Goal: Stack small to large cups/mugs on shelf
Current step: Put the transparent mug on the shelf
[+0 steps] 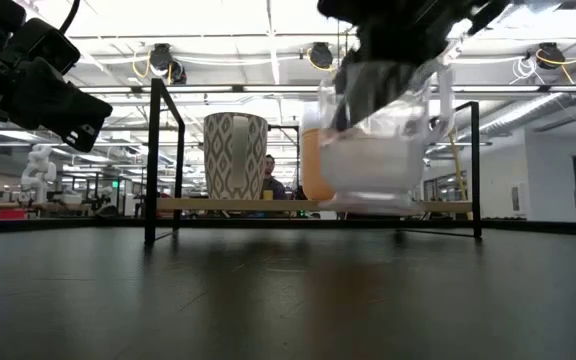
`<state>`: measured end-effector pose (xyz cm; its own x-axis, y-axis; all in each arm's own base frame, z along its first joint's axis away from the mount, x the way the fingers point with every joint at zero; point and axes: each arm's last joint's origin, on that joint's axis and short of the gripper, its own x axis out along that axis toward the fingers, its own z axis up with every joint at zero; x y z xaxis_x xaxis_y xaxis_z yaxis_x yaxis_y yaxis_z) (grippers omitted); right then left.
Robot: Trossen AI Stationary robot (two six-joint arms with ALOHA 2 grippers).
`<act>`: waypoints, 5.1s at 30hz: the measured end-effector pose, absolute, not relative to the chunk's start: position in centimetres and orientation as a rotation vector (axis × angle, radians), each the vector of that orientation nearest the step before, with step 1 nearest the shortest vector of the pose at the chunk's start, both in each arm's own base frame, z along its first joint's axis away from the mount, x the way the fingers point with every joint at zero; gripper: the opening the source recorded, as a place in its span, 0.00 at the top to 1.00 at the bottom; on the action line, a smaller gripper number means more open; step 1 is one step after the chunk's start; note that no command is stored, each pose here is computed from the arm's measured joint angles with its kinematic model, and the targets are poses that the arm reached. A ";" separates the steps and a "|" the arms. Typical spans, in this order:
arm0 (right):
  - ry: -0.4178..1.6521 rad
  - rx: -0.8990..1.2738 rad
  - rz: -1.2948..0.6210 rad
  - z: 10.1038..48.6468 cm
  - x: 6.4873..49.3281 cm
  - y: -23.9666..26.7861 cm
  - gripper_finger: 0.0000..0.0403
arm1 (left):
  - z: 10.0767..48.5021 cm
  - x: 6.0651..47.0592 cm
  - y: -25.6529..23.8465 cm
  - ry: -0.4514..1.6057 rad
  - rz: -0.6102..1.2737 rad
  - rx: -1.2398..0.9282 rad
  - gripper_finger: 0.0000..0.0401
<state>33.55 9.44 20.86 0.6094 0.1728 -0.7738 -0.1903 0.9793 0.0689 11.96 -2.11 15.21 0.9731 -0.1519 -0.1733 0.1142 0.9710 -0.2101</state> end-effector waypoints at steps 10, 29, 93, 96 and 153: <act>0.911 -0.001 0.170 19.6 34.9 8.2 1.00 | 15.2 11.8 -2.7 0.191 -0.189 -0.180 0.98; 0.930 0.030 0.152 18.9 35.1 8.3 1.00 | 15.3 11.8 -3.0 0.185 -0.194 -0.158 0.98; 0.736 -0.068 0.321 27.7 26.7 10.0 0.93 | 15.2 11.8 -3.1 0.196 -0.201 -0.176 0.98; 0.690 -0.079 0.298 28.1 24.0 10.0 0.98 | 15.2 11.8 -3.1 0.196 -0.201 -0.176 0.98; 0.263 0.099 0.131 14.2 11.8 5.8 1.00 | 28.3 32.8 -9.7 0.586 -0.109 -0.123 0.38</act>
<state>11.75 5.78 14.22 0.9571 0.1415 -0.2527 -0.1157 0.9867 0.1144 32.78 -9.69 28.30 0.8280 -0.1373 -0.5436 0.0673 0.9869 -0.1467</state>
